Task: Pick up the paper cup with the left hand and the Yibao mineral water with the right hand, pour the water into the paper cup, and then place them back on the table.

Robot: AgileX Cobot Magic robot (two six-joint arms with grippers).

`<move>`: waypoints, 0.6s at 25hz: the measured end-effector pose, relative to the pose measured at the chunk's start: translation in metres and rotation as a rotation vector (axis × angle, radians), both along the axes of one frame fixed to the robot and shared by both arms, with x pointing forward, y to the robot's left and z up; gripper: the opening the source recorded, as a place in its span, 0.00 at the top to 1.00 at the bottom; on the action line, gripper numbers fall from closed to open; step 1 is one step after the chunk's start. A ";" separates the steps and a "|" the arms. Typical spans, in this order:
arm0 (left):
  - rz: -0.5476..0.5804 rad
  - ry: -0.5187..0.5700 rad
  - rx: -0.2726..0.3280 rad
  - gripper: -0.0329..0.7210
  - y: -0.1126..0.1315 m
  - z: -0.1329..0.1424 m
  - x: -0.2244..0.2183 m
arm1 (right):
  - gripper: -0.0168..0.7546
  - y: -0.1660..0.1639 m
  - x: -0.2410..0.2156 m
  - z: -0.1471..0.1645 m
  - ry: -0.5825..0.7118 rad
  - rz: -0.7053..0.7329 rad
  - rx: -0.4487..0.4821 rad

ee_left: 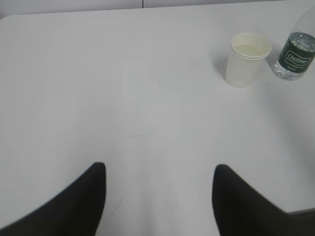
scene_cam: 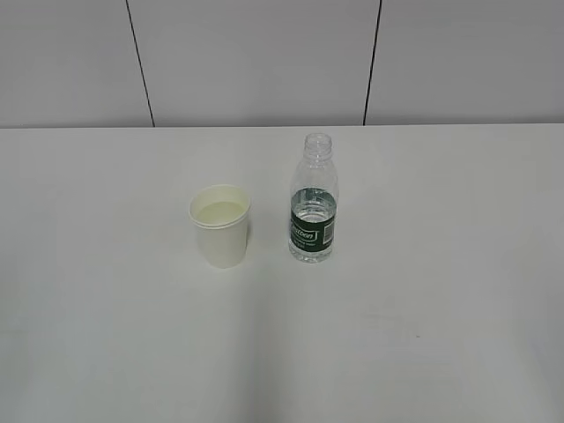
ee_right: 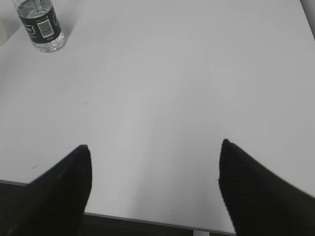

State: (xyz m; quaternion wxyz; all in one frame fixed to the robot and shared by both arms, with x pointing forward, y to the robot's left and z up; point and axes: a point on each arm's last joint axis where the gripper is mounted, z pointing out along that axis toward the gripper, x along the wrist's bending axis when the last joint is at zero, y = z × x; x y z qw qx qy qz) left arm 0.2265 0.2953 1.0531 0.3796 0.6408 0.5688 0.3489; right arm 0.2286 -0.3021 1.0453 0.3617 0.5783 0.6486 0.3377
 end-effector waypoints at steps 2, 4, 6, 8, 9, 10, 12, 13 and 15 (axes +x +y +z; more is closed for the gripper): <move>0.000 0.000 0.000 0.34 0.000 0.000 0.000 | 0.21 0.000 0.000 0.000 0.000 0.000 0.000; 0.000 0.000 0.000 0.34 0.000 0.000 0.000 | 0.21 0.000 0.000 0.000 0.000 0.000 0.000; 0.000 0.000 0.000 0.34 0.000 0.000 0.000 | 0.21 0.000 0.000 0.000 0.000 0.000 0.000; 0.000 0.000 0.000 0.34 0.000 0.000 0.000 | 0.21 0.000 0.000 0.000 0.000 0.000 0.000; 0.000 0.000 0.000 0.34 0.000 0.000 0.000 | 0.21 0.000 0.000 0.000 0.000 0.000 0.000; 0.000 0.000 0.000 0.34 0.000 0.000 0.000 | 0.21 0.000 0.000 0.000 0.000 0.000 0.000; 0.000 0.000 0.000 0.34 0.000 0.000 0.000 | 0.21 0.000 0.000 0.000 0.000 0.000 0.000; 0.000 0.000 0.000 0.34 0.000 0.000 0.000 | 0.21 0.000 0.000 0.000 0.000 0.000 0.000; 0.000 0.000 0.000 0.34 0.000 0.000 0.000 | 0.21 0.000 0.000 0.000 0.000 0.000 0.000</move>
